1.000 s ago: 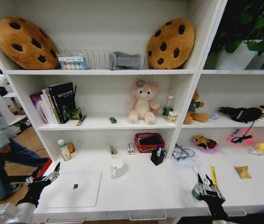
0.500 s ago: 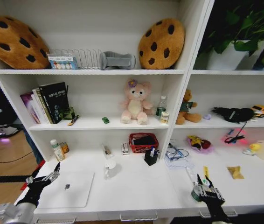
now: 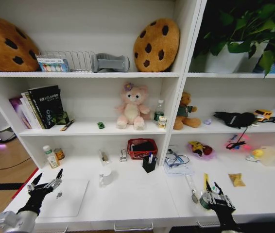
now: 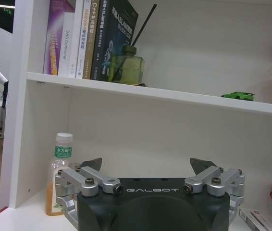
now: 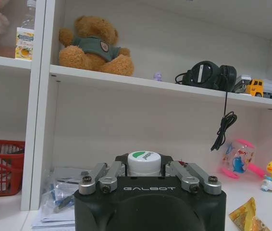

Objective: Organize the objects on the table.

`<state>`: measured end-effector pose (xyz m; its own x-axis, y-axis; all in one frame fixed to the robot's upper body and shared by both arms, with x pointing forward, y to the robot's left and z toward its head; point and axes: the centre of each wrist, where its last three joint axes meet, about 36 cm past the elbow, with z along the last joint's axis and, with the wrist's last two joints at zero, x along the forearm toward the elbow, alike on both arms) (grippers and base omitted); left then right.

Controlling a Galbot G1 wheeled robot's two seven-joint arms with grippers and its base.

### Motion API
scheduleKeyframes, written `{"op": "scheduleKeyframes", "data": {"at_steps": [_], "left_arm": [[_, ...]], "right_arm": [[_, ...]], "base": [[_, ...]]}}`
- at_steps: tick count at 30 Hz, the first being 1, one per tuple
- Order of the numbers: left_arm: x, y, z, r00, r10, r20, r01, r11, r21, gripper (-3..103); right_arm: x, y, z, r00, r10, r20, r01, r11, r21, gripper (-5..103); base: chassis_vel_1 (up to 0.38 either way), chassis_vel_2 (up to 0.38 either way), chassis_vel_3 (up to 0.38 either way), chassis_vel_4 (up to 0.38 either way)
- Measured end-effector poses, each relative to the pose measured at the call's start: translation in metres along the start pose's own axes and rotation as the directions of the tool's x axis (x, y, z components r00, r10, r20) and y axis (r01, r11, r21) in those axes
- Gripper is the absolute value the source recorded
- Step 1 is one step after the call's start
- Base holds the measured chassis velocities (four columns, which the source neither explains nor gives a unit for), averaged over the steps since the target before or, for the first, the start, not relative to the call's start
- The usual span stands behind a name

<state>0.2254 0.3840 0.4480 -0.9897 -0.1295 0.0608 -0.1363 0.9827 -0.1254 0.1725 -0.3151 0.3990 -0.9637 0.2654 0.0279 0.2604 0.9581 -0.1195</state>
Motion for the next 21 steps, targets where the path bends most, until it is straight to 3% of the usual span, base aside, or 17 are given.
{"op": "scheduleKeyframes", "data": {"at_steps": [10,13,18,21], "left_arm": [[0.0,0.0,0.0,1.0,0.0,0.0,0.0,1.0,0.0,100],[0.0,0.0,0.0,1.0,0.0,0.0,0.0,1.0,0.0,100],[0.0,0.0,0.0,1.0,0.0,0.0,0.0,1.0,0.0,100],[0.0,0.0,0.0,1.0,0.0,0.0,0.0,1.0,0.0,100]], "right_arm": [[0.003,0.001,-0.001,1.0,0.015,0.003,-0.015,1.0,0.001,31],[0.012,0.007,0.0,1.0,0.021,0.017,-0.02,0.999,-0.039,31],[0.031,0.017,0.003,1.0,0.014,0.011,-0.014,1.0,-0.028,31],[0.055,0.03,0.012,0.996,0.081,-0.039,-0.082,0.996,-0.024,31]], "base": [[-0.082,-0.086,0.078,0.092],[-0.018,-0.008,0.01,0.009],[0.0,0.0,0.0,0.0],[0.0,0.0,0.0,0.0]]}}
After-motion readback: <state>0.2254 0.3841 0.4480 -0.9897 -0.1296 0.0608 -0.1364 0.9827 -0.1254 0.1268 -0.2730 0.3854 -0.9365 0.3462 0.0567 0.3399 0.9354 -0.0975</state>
